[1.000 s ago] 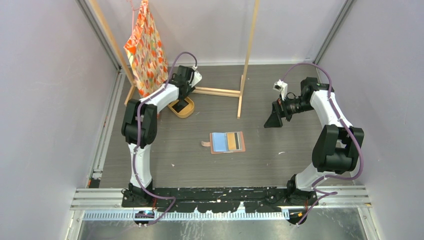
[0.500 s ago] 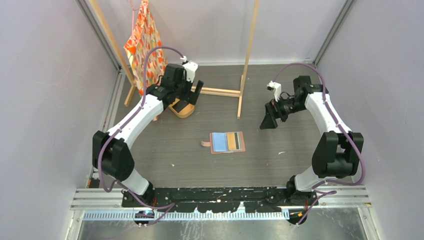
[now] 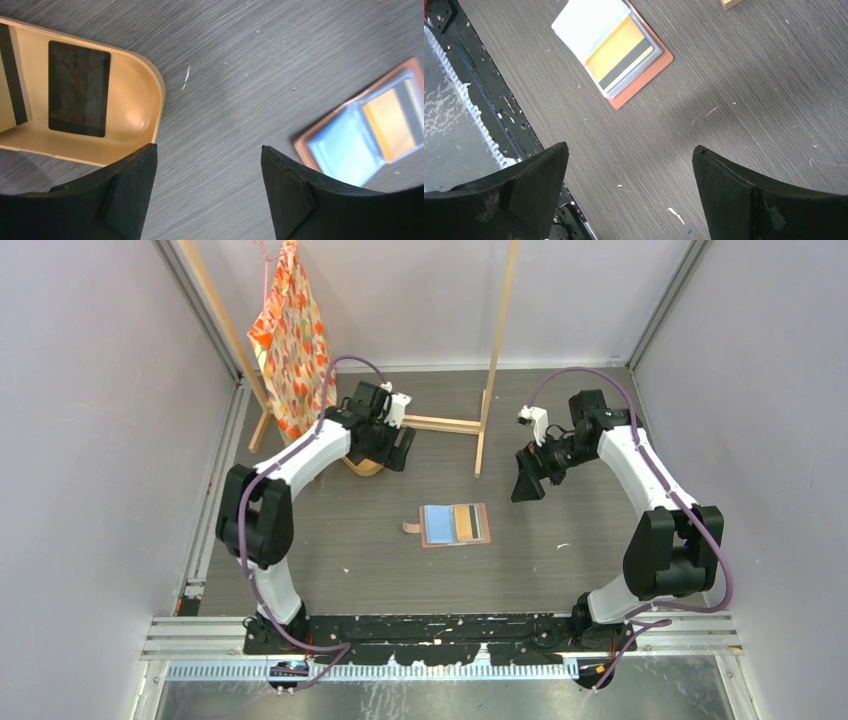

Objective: Put the credit cards into the card holder
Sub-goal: Move the storage box to the center of the board.

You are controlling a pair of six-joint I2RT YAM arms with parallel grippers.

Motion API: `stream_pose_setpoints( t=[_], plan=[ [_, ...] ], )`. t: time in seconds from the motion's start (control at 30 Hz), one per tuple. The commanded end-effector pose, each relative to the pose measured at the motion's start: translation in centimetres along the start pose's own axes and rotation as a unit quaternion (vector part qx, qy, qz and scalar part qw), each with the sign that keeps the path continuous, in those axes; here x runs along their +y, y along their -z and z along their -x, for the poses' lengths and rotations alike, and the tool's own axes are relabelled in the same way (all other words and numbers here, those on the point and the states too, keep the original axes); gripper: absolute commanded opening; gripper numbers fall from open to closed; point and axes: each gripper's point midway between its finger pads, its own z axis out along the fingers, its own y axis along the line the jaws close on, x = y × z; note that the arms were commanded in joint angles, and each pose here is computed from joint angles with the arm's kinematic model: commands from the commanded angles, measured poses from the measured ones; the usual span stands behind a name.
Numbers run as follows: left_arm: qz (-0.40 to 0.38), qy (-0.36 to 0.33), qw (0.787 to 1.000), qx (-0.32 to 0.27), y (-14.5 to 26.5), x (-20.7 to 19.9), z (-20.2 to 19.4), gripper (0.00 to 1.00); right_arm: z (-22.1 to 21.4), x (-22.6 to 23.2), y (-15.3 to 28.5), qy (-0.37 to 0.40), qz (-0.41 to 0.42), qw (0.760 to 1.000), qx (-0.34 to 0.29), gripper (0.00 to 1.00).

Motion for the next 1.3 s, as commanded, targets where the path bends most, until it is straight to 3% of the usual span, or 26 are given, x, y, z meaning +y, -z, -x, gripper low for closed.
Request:
stream_pose_setpoints(
  t=[0.0,0.53,0.8,1.27],
  plan=[
    [0.029,-0.024,0.999,0.039,-1.1,1.7,-0.6,0.76,0.3,-0.1,0.2,0.006,-0.009,1.000,-0.006,0.98],
    [0.063,-0.063,0.994,0.071,-3.8,3.8,-1.0,0.75,0.0,-0.4,-0.3,0.001,-0.006,1.000,0.004,0.98],
    [0.028,-0.065,0.992,0.102,-4.4,2.8,-2.3,0.56,0.1,-0.2,-0.2,0.003,-0.005,1.000,0.003,0.98],
    [-0.049,-0.054,0.993,0.096,-2.8,-1.2,-2.3,0.50,0.2,0.0,0.1,0.007,-0.006,1.000,0.000,0.98]
  ],
)
